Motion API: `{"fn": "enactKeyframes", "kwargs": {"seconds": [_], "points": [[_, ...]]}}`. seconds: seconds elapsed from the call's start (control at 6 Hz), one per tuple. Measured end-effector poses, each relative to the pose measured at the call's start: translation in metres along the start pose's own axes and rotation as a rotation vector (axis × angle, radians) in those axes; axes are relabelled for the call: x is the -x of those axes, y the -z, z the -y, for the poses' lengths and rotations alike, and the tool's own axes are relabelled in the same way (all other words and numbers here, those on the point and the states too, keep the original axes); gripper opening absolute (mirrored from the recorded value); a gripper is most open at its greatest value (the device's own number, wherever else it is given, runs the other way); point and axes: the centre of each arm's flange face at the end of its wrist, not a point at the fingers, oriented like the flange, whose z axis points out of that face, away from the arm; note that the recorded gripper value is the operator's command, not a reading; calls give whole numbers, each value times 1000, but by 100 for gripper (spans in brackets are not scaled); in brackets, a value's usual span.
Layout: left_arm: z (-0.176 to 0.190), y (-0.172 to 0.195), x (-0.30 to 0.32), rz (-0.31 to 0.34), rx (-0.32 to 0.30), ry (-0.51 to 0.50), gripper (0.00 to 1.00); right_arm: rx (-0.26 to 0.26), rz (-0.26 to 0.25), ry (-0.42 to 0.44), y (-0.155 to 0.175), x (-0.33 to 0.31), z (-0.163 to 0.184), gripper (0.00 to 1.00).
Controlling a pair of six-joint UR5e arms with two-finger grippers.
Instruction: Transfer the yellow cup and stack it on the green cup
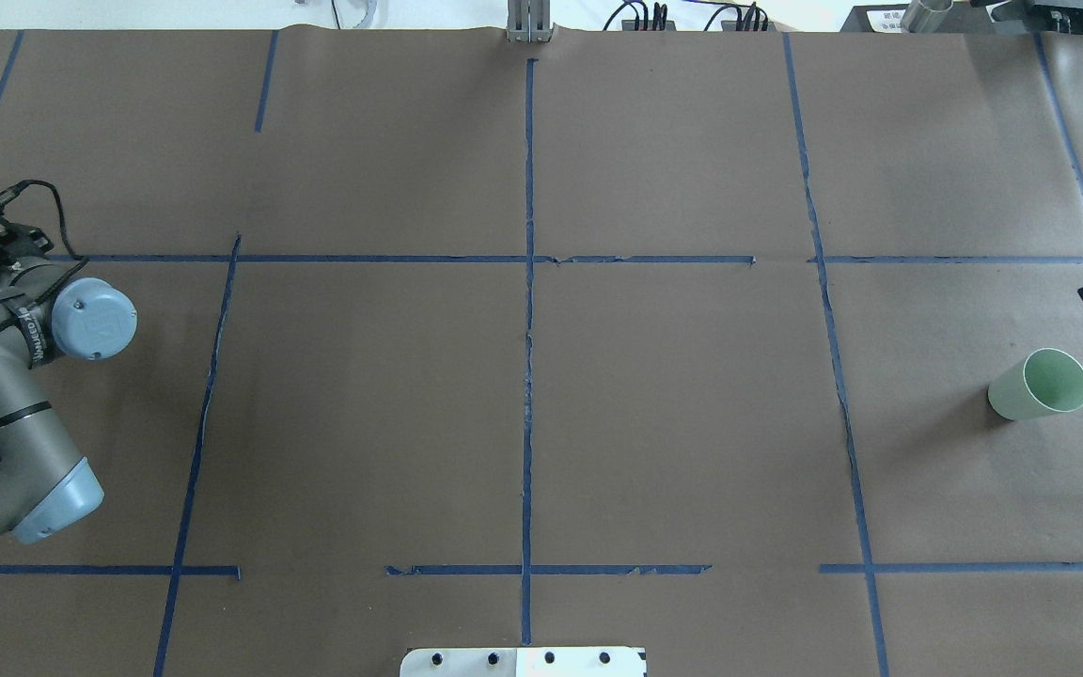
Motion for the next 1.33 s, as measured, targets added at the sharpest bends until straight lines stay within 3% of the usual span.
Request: {"fn": "enactKeyframes", "kwargs": {"seconds": [0.17, 0.5, 1.0, 1.33], "points": [[11, 23, -28, -211, 16, -39, 6, -6, 38, -12, -12, 45, 23, 100], [21, 78, -71, -637, -28, -180, 4, 4, 107, -71, -33, 139, 60, 100], [-1, 188, -115, -1087, -12, -385, 2, 45, 179, -117, -56, 235, 76, 100], [-12, 241, -111, -1441, -75, -630, 2, 56, 173, -177, -82, 283, 80, 100]]}}
